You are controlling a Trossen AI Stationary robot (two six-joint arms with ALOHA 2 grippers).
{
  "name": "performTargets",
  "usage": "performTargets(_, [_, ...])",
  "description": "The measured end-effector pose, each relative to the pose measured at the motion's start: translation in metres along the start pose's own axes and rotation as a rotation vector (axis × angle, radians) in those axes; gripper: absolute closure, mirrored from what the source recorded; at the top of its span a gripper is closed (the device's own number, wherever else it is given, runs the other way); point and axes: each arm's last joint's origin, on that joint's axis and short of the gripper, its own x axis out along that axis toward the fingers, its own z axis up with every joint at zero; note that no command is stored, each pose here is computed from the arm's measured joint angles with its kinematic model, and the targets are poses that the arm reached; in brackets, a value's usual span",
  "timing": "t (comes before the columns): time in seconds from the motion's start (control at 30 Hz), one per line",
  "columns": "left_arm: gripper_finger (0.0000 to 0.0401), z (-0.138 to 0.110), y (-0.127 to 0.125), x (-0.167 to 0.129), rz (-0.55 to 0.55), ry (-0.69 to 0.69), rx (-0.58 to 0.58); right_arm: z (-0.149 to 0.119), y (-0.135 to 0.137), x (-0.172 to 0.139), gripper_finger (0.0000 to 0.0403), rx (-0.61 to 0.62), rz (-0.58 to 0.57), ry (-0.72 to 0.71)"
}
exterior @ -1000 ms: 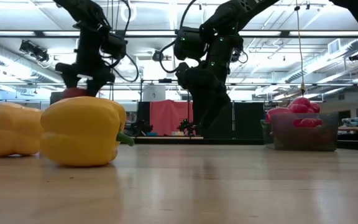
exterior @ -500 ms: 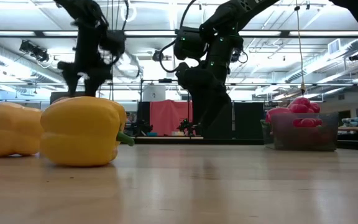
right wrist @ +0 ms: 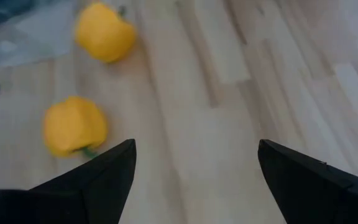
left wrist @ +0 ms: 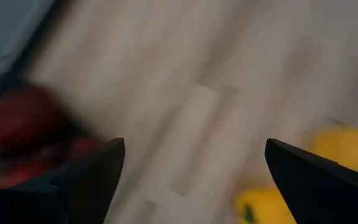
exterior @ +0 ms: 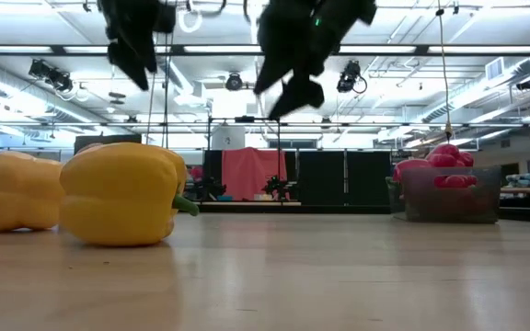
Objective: Sort produce into baskets
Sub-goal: Put the yellow bell pepper into the transparent bin
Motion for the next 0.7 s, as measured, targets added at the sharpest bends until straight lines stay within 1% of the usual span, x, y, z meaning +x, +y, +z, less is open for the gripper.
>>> performTargets(0.1, [0.0009, -0.010, -0.030, 0.005, -0.109, 0.040, 0.125, -0.012, 0.016, -0.009, 0.0057, -0.042, 0.019, -0.030])
performTargets(0.17, [0.0009, -0.021, -0.049, 0.012, -0.155, 0.083, 0.168, -0.023, 0.026, -0.013, 0.0057, -0.049, 0.029, -0.038])
performTargets(0.2, [0.0009, -0.025, -0.057, 0.016, -0.163, 0.102, 0.139, -0.030, 0.031, -0.016, 0.0057, -0.048, 0.032, -0.043])
performTargets(0.33, [0.0009, -0.038, -0.076, 0.032, -0.104, 0.137, -0.122, -0.059, 0.053, -0.021, 0.0057, -0.033, 0.057, -0.069])
performTargets(0.4, [0.0009, -0.044, -0.087, 0.037, -0.110, 0.117, -0.177, -0.071, 0.065, -0.018, 0.0057, -0.036, 0.097, -0.096])
performTargets(0.43, [0.0009, -0.047, -0.092, 0.040, -0.115, 0.112, -0.189, -0.076, 0.071, -0.017, 0.0057, -0.039, 0.115, -0.115])
performTargets(0.57, [0.0009, -0.066, -0.108, 0.057, -0.075, 0.126, -0.195, -0.089, 0.089, -0.011, 0.0057, -0.035, 0.150, -0.180])
performTargets(0.7, [0.0009, -0.086, -0.115, 0.078, -0.027, 0.218, -0.134, -0.094, 0.098, -0.005, 0.0056, -0.030, 0.104, -0.232])
